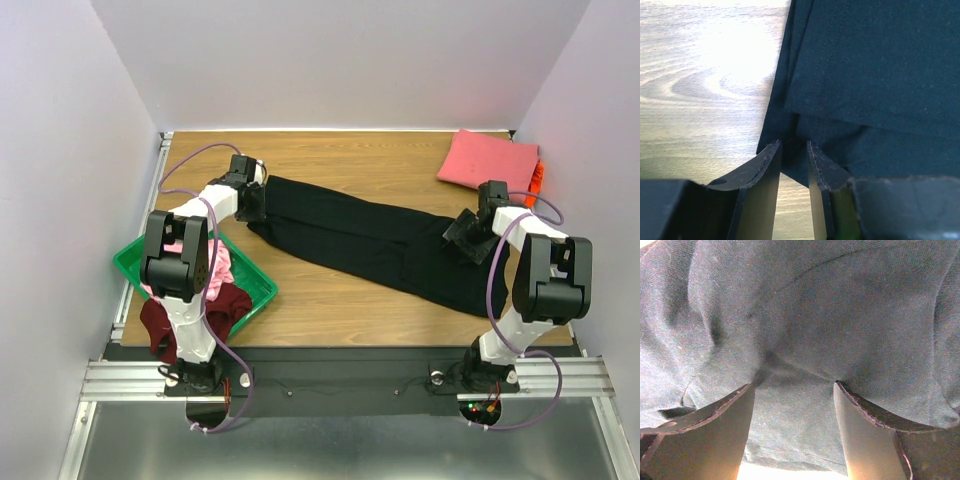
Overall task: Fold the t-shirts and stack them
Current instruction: Fold the tshirt
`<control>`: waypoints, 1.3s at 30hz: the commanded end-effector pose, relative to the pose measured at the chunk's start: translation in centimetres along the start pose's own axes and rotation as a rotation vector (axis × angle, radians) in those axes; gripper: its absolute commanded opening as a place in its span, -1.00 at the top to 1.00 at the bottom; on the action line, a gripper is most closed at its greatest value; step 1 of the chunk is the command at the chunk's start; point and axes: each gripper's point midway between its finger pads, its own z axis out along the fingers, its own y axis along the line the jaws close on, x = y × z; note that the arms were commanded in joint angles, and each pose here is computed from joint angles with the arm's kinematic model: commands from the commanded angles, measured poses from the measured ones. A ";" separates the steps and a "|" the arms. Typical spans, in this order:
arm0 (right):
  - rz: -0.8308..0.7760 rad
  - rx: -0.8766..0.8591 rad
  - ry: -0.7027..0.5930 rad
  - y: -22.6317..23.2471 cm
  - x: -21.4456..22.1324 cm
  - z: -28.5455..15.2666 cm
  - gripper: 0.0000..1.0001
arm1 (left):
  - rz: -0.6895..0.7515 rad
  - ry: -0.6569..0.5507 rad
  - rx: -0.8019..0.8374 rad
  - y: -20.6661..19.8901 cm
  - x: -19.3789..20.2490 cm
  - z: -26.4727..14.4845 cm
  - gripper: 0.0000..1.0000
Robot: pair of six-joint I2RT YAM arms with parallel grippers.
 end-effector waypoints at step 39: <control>-0.011 0.203 0.065 -5.4 1.6 3.3 -0.43 | 0.045 -0.009 -0.075 0.7 -0.3 0.1 0.55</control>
